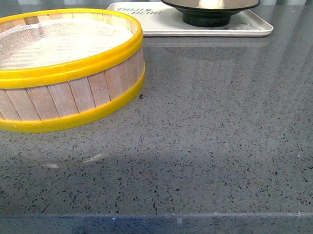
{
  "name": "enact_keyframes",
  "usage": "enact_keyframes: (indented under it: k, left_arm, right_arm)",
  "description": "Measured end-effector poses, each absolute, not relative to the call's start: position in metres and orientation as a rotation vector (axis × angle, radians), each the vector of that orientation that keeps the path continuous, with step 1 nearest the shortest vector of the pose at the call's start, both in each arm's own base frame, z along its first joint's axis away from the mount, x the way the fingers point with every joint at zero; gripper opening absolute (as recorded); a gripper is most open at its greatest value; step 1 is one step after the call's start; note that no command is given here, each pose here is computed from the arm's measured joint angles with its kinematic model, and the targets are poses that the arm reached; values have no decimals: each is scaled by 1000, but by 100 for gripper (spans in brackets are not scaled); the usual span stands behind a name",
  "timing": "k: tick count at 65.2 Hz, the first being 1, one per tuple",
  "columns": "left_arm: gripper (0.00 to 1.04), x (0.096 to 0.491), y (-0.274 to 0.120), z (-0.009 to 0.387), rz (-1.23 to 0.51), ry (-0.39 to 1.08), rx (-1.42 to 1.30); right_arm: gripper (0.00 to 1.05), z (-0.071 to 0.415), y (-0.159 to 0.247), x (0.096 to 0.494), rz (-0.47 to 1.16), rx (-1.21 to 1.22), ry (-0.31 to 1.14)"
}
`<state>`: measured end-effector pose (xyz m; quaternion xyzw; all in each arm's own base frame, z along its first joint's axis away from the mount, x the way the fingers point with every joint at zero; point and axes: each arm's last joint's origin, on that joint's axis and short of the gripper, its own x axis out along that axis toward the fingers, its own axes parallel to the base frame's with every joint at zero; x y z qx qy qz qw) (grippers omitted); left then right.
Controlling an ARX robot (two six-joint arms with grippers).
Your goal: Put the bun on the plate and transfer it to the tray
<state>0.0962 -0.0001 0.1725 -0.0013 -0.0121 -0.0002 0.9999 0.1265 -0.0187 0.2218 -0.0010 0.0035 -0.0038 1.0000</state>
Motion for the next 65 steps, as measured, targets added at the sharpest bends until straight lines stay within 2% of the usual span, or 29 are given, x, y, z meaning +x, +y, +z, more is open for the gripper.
enact_keyframes:
  k: [16, 65]
  left_arm:
    - [98, 96, 0, 172, -1, -24, -3]
    - [98, 96, 0, 172, -1, -24, -3]
  right_arm:
    - [1, 202, -9, 119, -30, -5, 3]
    - [2, 170, 0, 99, -2, -3, 15]
